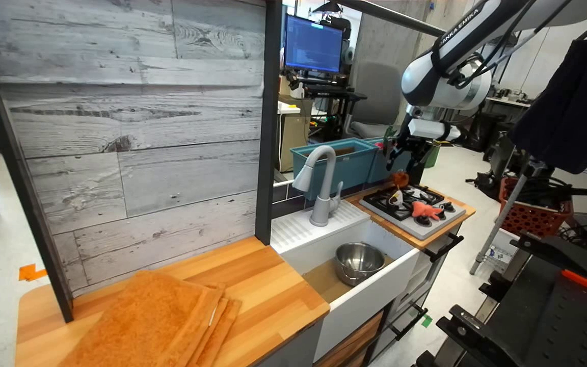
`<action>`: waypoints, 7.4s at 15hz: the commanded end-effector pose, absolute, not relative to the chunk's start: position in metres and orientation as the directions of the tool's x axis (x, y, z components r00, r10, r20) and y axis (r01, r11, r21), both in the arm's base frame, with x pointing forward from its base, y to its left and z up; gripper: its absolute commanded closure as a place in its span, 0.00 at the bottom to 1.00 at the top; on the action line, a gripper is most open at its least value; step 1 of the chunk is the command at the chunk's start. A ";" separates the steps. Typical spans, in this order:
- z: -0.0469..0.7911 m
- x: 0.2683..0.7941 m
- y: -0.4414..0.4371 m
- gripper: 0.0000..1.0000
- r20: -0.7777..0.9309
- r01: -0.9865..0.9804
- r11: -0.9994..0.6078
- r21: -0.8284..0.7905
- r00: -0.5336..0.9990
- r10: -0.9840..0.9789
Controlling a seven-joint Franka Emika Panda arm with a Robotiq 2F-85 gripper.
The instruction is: Remove all the toys from the pot and put them on the stove, then take the towel and clean the base top on the left
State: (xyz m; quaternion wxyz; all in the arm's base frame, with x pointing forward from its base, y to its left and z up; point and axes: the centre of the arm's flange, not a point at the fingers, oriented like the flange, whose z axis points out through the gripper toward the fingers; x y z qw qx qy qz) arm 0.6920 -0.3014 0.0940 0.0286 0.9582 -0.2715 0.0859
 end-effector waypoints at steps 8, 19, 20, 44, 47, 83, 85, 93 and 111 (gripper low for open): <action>0.195 0.622 -0.212 0.00 0.405 -0.099 -0.978 -0.182 0.899 -0.167; 0.188 0.642 -0.143 0.00 0.142 -0.050 -0.982 -0.184 0.987 -0.077; 0.178 0.641 -0.140 0.00 0.095 -0.059 -0.986 -0.153 0.993 -0.074; 0.104 0.574 0.167 0.00 0.060 0.358 -0.912 -0.202 0.934 0.353; 0.094 0.563 0.199 0.00 0.085 0.398 -0.890 -0.222 0.917 0.389; -0.058 0.608 0.246 0.00 -0.141 0.167 -0.969 0.180 0.980 0.142; -0.058 0.617 0.231 0.00 -0.098 0.123 -0.972 0.198 0.990 0.106; -0.066 0.589 0.280 0.00 -0.073 0.216 -0.969 0.117 0.975 0.209; -0.062 0.641 0.195 0.00 -0.038 0.009 -0.976 0.216 0.999 0.001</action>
